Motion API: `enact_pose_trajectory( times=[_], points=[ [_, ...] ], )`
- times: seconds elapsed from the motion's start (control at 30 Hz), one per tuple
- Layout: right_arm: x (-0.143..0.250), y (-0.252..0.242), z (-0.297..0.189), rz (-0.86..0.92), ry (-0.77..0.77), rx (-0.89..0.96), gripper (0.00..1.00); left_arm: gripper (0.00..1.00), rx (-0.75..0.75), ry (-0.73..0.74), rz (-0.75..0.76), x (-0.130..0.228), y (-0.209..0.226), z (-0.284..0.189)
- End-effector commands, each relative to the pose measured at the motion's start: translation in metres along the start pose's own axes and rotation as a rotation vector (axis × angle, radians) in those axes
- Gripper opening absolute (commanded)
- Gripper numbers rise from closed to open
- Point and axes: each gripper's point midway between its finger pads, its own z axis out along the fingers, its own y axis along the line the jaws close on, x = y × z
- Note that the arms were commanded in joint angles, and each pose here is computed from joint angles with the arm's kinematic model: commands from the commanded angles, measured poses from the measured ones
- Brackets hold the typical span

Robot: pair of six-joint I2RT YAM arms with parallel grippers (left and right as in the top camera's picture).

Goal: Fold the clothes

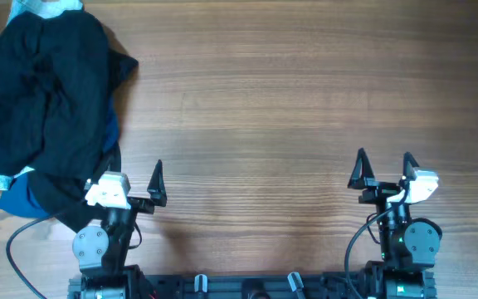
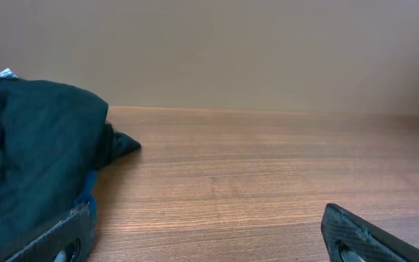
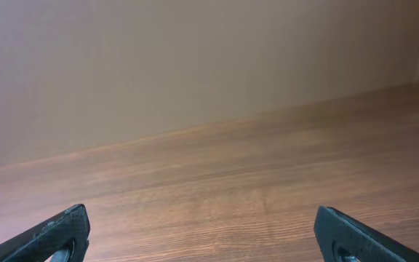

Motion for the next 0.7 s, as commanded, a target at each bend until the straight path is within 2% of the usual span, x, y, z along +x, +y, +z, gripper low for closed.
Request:
enact_pose_trajectory(
  times=[0.0, 0.1, 0.17, 0.23, 0.33, 0.43, 0.67],
  points=[
    [-0.005, -0.009, 0.000, 0.008, -0.025, 0.054, 1.00, 1.00, -0.001, 0.009, -0.007, 0.004, 0.001, 0.001],
    [-0.006, -0.013, -0.001, 0.004, -0.029, 0.076, 1.00, 1.00, -0.008, 0.002, -0.004, 0.002, 0.002, 0.001],
    [-0.017, -0.011, -0.001, 0.037, -0.079, 0.068, 1.00, 1.00, 0.046, -0.032, -0.003, -0.007, -0.007, 0.000],
    [-0.036, 0.003, -0.003, 0.054, -0.152, -0.009, 1.00, 1.00, 0.102, -0.070, 0.009, -0.017, -0.018, -0.001],
    [-0.060, 0.032, -0.010, 0.031, -0.231, -0.163, 1.00, 1.00, 0.114, -0.073, -0.074, -0.028, -0.021, -0.004],
    [-0.080, 0.047, -0.016, 0.016, -0.249, -0.232, 1.00, 1.00, 0.136, -0.053, -0.089, -0.046, -0.027, -0.007],
    [-0.141, 0.083, -0.006, -0.023, -0.205, -0.359, 1.00, 1.00, 0.123, 0.029, -0.110, -0.120, -0.033, 0.000]
  ],
)
